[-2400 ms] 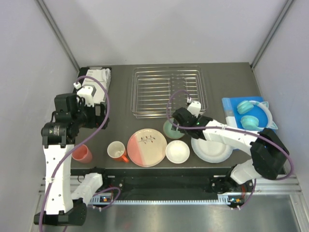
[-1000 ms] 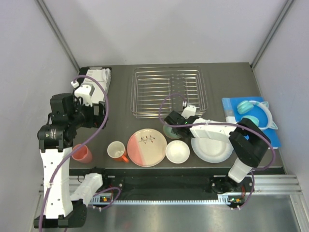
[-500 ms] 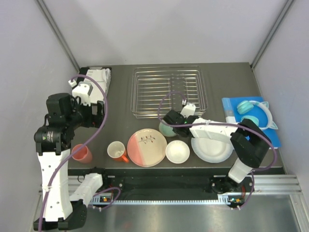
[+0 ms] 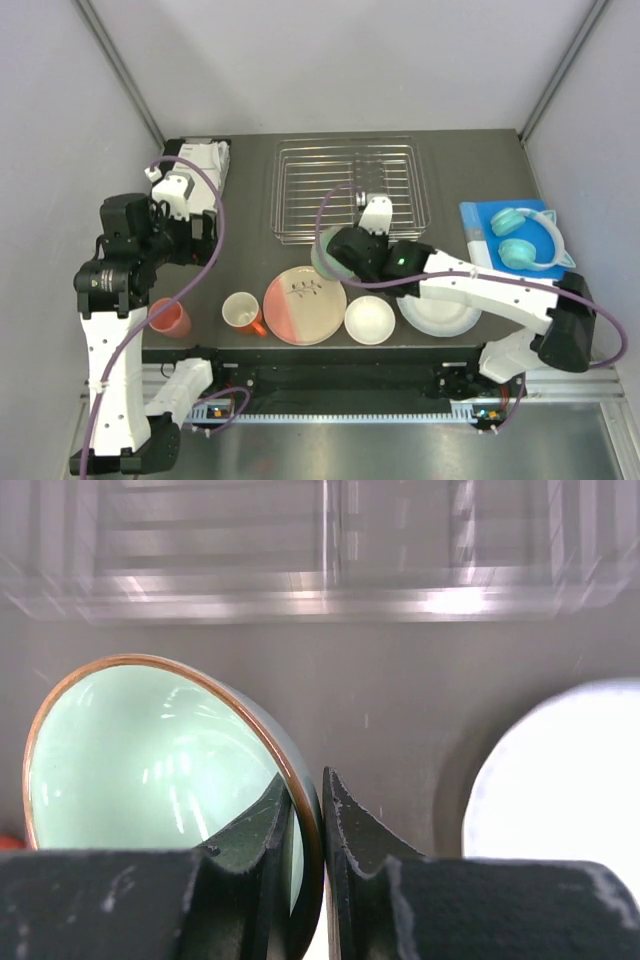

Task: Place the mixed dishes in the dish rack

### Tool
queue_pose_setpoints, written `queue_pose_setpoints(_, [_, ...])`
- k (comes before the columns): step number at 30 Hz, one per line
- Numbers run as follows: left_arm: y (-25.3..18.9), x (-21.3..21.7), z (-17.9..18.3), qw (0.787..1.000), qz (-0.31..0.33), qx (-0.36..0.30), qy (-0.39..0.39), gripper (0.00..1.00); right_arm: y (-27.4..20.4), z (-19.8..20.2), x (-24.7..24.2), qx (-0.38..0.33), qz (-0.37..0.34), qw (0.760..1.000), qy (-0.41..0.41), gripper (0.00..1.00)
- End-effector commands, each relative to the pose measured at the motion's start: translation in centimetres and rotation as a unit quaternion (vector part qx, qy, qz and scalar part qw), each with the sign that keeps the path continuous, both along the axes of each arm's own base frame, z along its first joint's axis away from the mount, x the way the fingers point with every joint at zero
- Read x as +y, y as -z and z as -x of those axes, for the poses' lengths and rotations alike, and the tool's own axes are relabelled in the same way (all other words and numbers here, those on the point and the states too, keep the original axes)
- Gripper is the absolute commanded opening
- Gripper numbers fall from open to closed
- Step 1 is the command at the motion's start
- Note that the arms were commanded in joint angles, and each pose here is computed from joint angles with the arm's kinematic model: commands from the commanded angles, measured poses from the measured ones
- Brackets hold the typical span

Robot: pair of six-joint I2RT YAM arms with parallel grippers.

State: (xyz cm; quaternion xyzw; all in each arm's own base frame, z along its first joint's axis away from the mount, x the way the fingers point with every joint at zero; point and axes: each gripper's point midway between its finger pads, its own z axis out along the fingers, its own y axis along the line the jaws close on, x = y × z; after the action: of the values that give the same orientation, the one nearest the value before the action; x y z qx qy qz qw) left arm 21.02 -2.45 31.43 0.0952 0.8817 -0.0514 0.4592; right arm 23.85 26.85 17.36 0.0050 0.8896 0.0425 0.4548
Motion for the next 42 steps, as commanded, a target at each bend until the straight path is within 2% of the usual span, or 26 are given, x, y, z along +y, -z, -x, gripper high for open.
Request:
queue_pose_setpoints(1, [-0.4,0.2,-0.7,1.0,-0.007,-0.019,-0.001,0.99,-10.6,-3.6,-2.7,-0.119,-0.01,0.992,0.039,0.0])
queue_pose_setpoints(5, [-0.2,0.2,-0.6,1.0,-0.007,-0.017,-0.001,0.99,-15.2,-7.6,-6.8,-0.164,0.044,0.98,0.106,0.0])
queue_pose_setpoints(9, [0.1,0.3,-0.5,1.0,-0.01,-0.017,-0.001,0.99,-15.7,-11.7,-11.3,-0.166,0.144,0.958,0.182,0.0])
queue_pose_setpoints(11, [0.4,0.3,-0.5,1.0,-0.009,-0.016,0.0,0.99,-17.3,-12.9,-14.2,-0.185,0.181,0.932,0.253,0.0])
queue_pose_setpoints(12, [0.5,0.2,-0.6,1.0,-0.008,-0.015,0.002,0.99,-17.0,-13.6,-14.6,-0.179,0.225,0.923,0.257,0.0])
queue_pose_setpoints(13, [0.9,0.0,-0.7,1.0,-0.004,-0.012,0.006,0.99,-17.8,-14.7,-14.8,-0.198,0.219,0.913,0.28,0.0])
queue_pose_setpoints(14, [1.0,-0.1,-0.8,1.0,-0.003,-0.01,0.007,0.99,-18.3,-14.6,-15.7,-0.203,0.25,0.894,0.31,0.0])
queue_pose_setpoints(15, [1.3,-0.1,-0.9,1.0,-0.003,-0.006,0.008,0.99,-18.1,-15.2,-15.7,-0.19,0.3,0.884,0.305,0.0])
queue_pose_setpoints(16, [1.5,0.0,-0.9,1.0,-0.004,-0.003,0.005,0.99,-18.2,-15.9,-16.2,-0.186,0.314,0.877,0.311,0.0])
queue_pose_setpoints(17, [1.5,0.1,-0.9,1.0,-0.006,-0.002,0.004,0.99,-18.7,-16.8,-16.0,-0.203,0.29,0.876,0.327,0.0])
queue_pose_setpoints(19, [1.8,0.3,-0.8,1.0,-0.012,0.0,0.003,0.99,-18.3,-17.5,-16.0,-0.192,0.327,0.868,0.321,0.0])
queue_pose_setpoints(20, [1.8,0.4,-0.7,1.0,-0.016,-0.001,0.002,0.99,-18.6,-18.1,-15.8,-0.22,0.283,0.866,0.348,0.0])
queue_pose_setpoints(21, [2.1,0.5,-0.7,1.0,-0.02,0.001,0.003,0.99,-18.0,-18.3,-15.9,-0.194,0.345,0.858,0.327,0.0])
queue_pose_setpoints(26, [2.8,0.6,-0.7,1.0,-0.023,0.004,0.002,0.99,-16.4,-19.6,-16.4,-0.185,0.383,0.835,0.348,0.0])
queue_pose_setpoints(29, [3.3,0.4,-0.9,1.0,-0.018,0.011,0.007,0.99,-13.5,-21.6,-16.4,-0.154,0.42,0.826,0.343,0.0])
queue_pose_setpoints(42, [4.8,0.5,-1.9,0.999,-0.024,0.026,0.01,0.99,-9.2,-25.1,-16.2,-0.127,0.428,0.819,0.361,0.0])
